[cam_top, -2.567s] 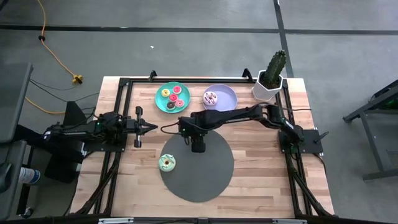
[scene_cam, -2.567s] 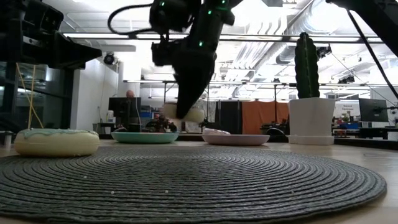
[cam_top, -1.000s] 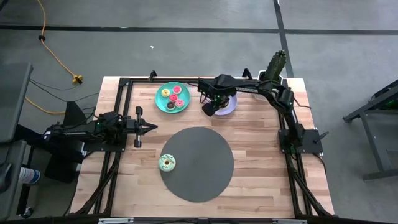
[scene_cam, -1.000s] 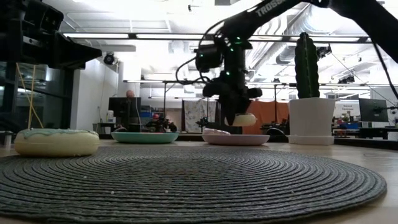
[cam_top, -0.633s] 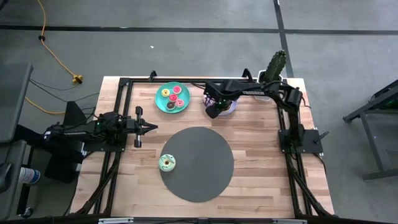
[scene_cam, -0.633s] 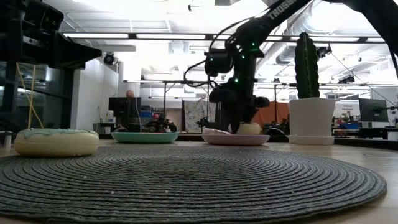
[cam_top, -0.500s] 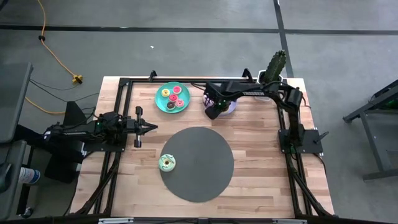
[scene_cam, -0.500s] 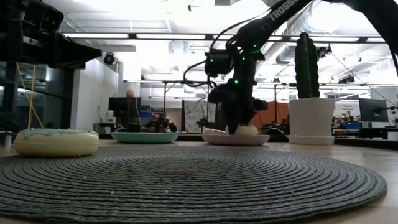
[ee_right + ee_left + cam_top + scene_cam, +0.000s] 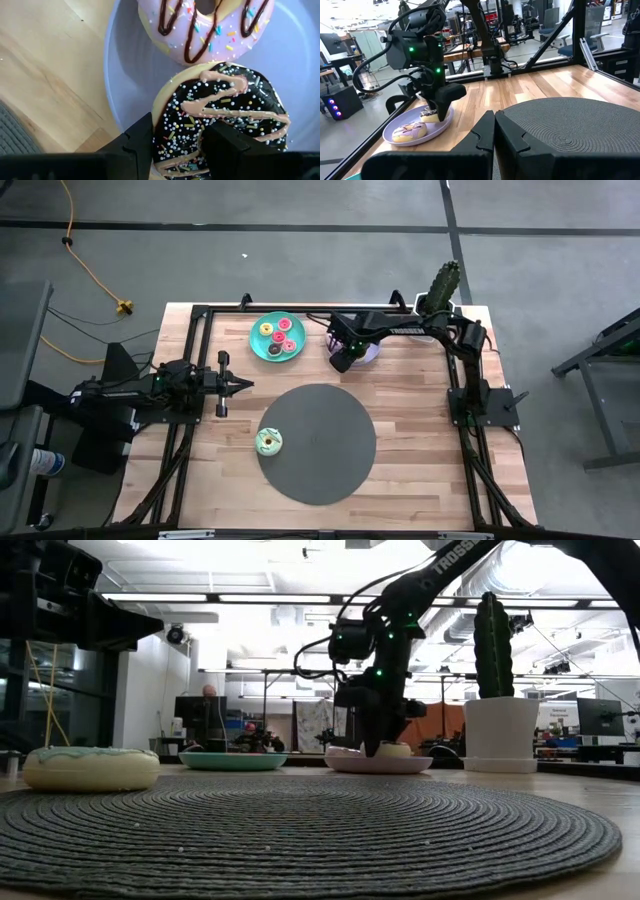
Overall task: Pick & Place donuts
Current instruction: Put the large black donut on the purple plate, then put the large green donut on the purple plate
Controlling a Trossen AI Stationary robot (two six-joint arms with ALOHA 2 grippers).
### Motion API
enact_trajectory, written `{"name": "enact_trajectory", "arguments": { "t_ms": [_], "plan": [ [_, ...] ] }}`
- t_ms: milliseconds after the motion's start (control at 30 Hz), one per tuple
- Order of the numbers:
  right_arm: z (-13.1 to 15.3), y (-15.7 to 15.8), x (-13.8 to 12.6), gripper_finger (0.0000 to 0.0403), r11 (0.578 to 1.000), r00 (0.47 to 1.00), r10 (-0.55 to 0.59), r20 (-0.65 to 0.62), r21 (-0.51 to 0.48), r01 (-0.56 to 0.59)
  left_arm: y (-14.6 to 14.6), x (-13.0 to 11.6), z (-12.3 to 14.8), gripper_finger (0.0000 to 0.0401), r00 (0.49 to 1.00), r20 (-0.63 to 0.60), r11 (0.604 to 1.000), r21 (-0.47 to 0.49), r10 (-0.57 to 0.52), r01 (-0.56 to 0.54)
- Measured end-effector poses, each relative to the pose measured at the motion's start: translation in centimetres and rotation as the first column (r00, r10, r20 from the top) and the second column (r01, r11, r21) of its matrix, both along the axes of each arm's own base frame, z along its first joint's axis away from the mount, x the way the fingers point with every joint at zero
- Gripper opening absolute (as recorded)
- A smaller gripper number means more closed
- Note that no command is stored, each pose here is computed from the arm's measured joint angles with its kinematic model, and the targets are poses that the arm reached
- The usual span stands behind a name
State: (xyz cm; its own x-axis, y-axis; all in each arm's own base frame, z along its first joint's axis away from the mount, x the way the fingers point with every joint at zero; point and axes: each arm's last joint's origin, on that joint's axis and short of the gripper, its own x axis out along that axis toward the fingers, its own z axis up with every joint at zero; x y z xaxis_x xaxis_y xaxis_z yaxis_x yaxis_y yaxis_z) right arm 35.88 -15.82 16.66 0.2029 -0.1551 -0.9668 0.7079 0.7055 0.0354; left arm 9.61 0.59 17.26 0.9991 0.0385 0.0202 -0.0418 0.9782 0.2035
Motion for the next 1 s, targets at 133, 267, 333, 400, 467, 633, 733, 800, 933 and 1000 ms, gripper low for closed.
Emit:
{"name": "enact_trajectory", "arguments": {
  "t_ms": [133,267,333,400,467,633,733,800,933,1000],
  "plan": [
    [0.0,-0.1,0.0,0.0177,1.0,1.0,-0.003,-0.001,-0.005,0.003,0.0,0.0,0.0,0.0,1.0,0.0,1.0,0.0,0.0,0.0],
    [0.0,-0.1,0.0,0.022,1.0,1.0,-0.005,-0.002,-0.008,0.005,0.0,0.0,0.0,0.0,1.0,0.0,1.0,0.0,0.0,0.0],
    [0.0,-0.1,0.0,0.0237,1.0,1.0,-0.006,-0.002,-0.008,0.006,0.0,0.0,0.0,0.0,1.0,0.0,1.0,0.0,0.0,0.0],
    [0.0,-0.1,0.0,0.025,1.0,1.0,-0.006,-0.001,-0.008,0.006,0.0,0.0,0.0,0.0,1.0,0.0,1.0,0.0,0.0,0.0],
    [0.1,-0.1,0.0,0.0259,1.0,1.0,-0.007,0.001,-0.009,0.007,0.0,0.0,0.0,0.0,1.0,0.0,1.0,0.0,0.0,0.0],
    [1.4,0.0,-0.2,0.0266,1.0,0.999,-0.013,0.032,-0.024,0.014,0.0,0.0,0.0,0.0,1.0,0.0,1.0,0.0,0.0,0.0],
    [2.0,0.1,-0.5,0.0266,0.999,0.999,-0.014,0.036,-0.028,0.015,0.0,0.0,0.0,0.0,1.0,0.0,1.0,0.0,0.0,0.0],
    [2.3,0.2,-0.6,0.0266,0.999,0.999,-0.014,0.034,-0.031,0.015,0.0,0.0,0.0,0.0,1.0,0.001,1.0,0.0,0.0,0.0],
    [3.1,0.3,-0.9,0.0267,0.999,0.999,-0.018,0.038,-0.042,0.019,0.0,0.0,0.0,0.0,1.0,0.0,1.0,0.0,0.0,0.0],
    [3.9,0.4,-1.2,0.0267,0.998,0.998,-0.02,0.053,-0.057,0.023,0.0,0.0,0.0,0.0,1.0,0.0,1.0,0.0,0.0,0.0]
  ]
}}
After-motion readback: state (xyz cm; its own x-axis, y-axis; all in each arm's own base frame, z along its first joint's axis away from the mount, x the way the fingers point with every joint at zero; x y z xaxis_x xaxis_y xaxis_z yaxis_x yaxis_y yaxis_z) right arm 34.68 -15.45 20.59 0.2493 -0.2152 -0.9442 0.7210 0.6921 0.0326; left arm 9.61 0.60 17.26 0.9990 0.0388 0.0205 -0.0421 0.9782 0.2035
